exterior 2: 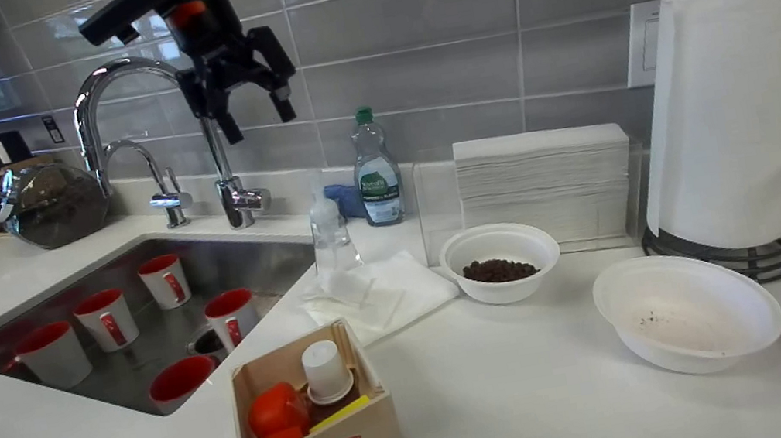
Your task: Pour the contents out of the bowl on the left and into the bowl on the right.
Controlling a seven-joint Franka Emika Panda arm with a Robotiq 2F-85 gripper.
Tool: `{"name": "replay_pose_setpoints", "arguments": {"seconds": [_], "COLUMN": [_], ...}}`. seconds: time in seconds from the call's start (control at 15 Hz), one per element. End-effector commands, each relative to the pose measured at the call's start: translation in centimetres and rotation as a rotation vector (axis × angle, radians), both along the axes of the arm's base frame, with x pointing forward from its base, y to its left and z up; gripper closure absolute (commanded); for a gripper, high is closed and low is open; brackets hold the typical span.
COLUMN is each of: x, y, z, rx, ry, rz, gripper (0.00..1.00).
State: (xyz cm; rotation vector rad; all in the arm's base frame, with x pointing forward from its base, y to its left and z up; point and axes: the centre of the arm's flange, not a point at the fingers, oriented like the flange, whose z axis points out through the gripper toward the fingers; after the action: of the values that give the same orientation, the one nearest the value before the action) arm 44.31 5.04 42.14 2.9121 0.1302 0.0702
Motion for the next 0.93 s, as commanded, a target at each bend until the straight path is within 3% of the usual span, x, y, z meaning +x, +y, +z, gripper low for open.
{"name": "replay_pose_setpoints", "arguments": {"seconds": [0.0, 0.33, 0.87], "x": [0.8, 1.2, -1.0], "y": [-5.3, -11.6, -16.1], "z": [-2.3, -6.2, -12.8], "rx": [-0.032, -0.075, -0.109], "ry": [-0.025, -0.044, -0.161], "rz": [0.059, 0.157, 0.169], "gripper": [0.0, 0.0, 0.0]}}
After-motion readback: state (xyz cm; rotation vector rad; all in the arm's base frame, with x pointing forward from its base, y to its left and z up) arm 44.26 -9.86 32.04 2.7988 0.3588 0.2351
